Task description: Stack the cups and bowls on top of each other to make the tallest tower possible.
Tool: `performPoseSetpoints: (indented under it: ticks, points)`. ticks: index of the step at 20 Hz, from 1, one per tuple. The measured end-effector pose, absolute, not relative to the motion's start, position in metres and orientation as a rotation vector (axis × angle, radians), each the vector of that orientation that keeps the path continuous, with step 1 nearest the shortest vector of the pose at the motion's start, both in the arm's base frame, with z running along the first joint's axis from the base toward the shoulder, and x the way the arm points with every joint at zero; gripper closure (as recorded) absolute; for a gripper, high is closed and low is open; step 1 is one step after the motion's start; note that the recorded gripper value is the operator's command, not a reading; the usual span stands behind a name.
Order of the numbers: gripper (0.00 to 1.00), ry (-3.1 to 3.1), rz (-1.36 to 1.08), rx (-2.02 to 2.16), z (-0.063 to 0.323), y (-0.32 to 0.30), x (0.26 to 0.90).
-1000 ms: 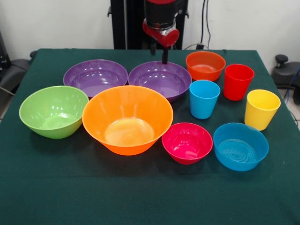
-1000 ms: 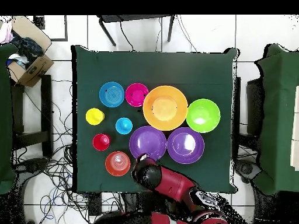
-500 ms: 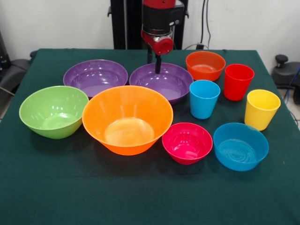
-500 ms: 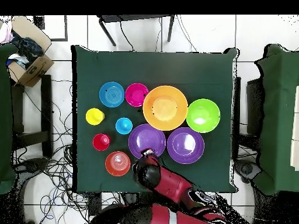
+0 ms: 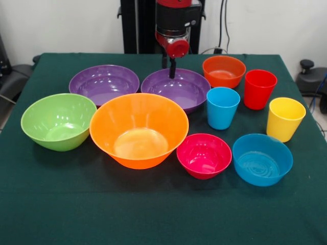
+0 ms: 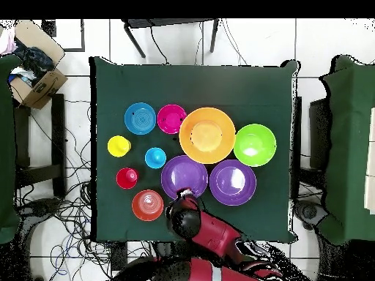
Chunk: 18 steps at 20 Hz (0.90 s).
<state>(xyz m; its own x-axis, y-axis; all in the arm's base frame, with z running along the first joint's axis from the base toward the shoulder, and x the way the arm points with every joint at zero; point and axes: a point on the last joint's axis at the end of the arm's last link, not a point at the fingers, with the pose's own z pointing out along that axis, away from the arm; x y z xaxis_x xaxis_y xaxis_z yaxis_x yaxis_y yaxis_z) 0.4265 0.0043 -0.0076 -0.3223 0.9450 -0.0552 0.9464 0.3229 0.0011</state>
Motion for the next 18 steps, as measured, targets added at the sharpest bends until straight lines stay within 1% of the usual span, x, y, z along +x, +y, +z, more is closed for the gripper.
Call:
performPoseSetpoints:
  ticks: [6, 18]
  points:
    - [0.0, 2.528, -0.054, 1.808, -0.012, 0.006, 0.423]
    - [0.0, 2.602, -0.099, 1.845, -0.045, 0.017, 0.389]
